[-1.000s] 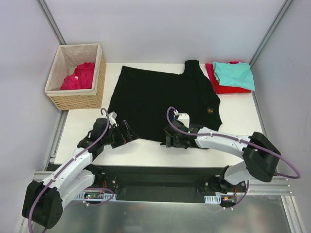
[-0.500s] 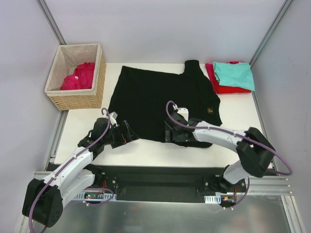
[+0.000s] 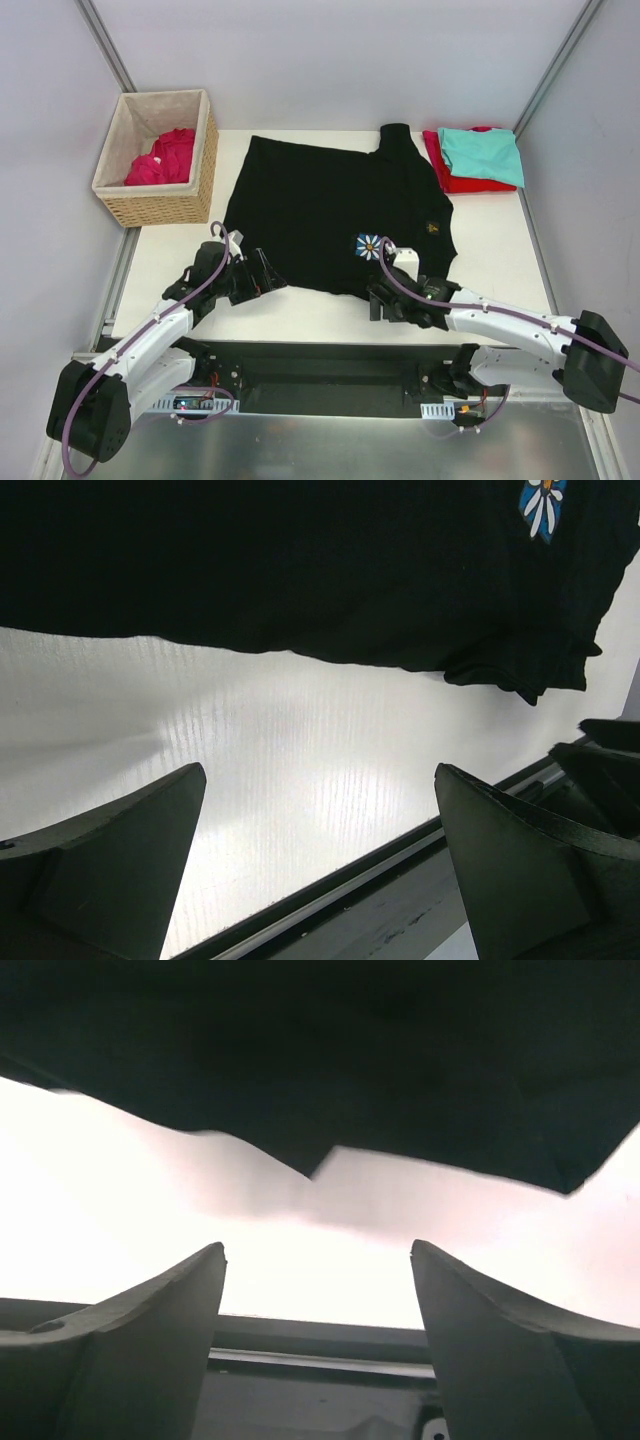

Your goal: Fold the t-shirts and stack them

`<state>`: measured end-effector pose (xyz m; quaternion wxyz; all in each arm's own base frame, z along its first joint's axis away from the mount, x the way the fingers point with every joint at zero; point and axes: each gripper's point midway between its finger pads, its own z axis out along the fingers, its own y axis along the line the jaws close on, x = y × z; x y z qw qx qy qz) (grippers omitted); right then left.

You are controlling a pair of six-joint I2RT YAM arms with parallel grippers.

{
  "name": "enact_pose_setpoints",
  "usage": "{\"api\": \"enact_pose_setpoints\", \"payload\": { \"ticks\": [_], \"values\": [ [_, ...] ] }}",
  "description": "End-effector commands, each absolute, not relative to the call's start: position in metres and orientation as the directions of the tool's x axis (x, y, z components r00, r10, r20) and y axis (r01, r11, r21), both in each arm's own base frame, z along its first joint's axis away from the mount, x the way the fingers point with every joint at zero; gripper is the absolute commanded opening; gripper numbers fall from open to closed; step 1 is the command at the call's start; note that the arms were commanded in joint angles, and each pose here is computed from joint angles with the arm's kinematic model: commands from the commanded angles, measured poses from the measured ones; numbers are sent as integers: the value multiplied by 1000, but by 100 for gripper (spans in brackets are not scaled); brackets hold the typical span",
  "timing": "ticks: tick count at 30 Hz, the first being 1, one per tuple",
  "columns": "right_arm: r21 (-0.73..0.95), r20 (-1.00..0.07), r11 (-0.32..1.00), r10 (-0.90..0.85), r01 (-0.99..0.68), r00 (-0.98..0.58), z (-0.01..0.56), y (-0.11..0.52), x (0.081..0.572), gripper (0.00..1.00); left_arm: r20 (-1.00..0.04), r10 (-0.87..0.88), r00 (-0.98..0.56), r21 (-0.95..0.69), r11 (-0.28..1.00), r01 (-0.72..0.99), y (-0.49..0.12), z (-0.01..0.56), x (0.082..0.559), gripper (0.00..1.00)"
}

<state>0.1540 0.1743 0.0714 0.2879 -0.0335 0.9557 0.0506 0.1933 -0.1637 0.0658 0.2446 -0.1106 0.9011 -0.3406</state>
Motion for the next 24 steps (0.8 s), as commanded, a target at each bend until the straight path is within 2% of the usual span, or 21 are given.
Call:
{"api": "enact_pose_setpoints", "payload": {
  "ticks": [1,3,6,14,19,24],
  "values": [
    [77,-540,996,9,-39,-841,53,168,146,73,-416,-358,-836,-679,734,23,-170,83,205,99],
    [74,-538,997,10,-36,-843,47,169,146,62,-416,-358,-836,-679,734,24,-170,83,204,99],
    [68,-550,997,7,-37,-835,47,171,149,54,-414,-355,-838,-681,732,26,-170,82,203,99],
    [43,-586,999,6,-23,-810,53,176,163,51,-413,-356,-838,-681,732,25,-170,83,204,99],
    [35,-593,999,19,-2,-805,47,178,173,42,-411,-354,-840,-681,732,24,-171,84,204,99],
    [28,-585,1000,7,-11,-811,42,185,180,40,-411,-351,-841,-681,731,28,-172,84,204,99]
  ]
}}
